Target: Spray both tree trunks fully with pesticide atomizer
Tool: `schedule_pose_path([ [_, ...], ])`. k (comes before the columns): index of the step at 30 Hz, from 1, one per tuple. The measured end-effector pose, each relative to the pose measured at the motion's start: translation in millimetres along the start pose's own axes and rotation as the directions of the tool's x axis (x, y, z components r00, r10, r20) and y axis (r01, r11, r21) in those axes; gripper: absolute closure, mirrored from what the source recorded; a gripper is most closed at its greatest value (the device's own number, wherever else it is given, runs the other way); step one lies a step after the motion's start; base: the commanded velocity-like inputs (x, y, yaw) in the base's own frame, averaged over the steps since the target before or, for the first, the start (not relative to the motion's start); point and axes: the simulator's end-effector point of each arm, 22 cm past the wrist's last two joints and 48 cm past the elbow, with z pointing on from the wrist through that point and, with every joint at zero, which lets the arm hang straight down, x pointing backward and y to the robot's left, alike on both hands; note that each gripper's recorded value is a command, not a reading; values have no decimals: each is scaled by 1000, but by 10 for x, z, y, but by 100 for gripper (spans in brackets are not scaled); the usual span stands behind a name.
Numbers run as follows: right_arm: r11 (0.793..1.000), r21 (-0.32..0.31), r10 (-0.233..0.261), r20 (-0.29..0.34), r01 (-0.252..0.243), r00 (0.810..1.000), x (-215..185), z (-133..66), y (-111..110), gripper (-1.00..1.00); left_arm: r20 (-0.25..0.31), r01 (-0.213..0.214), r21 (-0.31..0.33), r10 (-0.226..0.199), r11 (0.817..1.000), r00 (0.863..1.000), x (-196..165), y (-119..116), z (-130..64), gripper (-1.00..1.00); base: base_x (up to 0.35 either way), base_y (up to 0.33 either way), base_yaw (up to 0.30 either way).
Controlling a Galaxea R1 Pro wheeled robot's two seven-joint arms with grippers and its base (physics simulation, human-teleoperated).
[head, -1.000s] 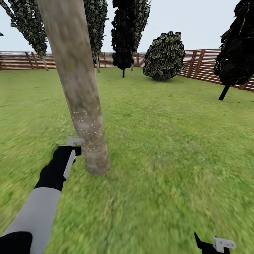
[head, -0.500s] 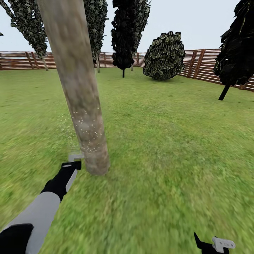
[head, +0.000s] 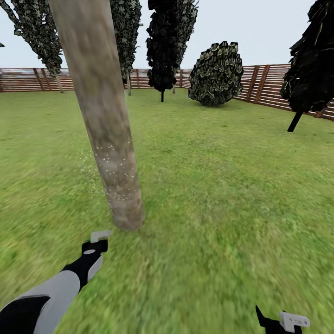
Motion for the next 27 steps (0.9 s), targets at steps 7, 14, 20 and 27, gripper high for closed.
schedule_pose_path([
  [7,1000,-1,1,1,-1,1000,-1,-1,1,-100,-9,-6,5,6,1000,1000,86,-27,-19,100,107,-129,0],
  [14,1000,-2,1,1,-1,1000,-2,0,5,-100,-12,-6,0,6,1000,1000,91,-27,-22,100,127,-242,0],
  [20,1000,-1,0,1,0,1000,-4,-1,0,-100,-13,-4,7,4,1000,1000,95,-81,-33,100,5,-272,117],
  [27,1000,0,-1,2,1,1000,-10,1,-8,-100,-13,-3,8,3,1000,1000,97,-88,-34,100,0,-273,105],
])
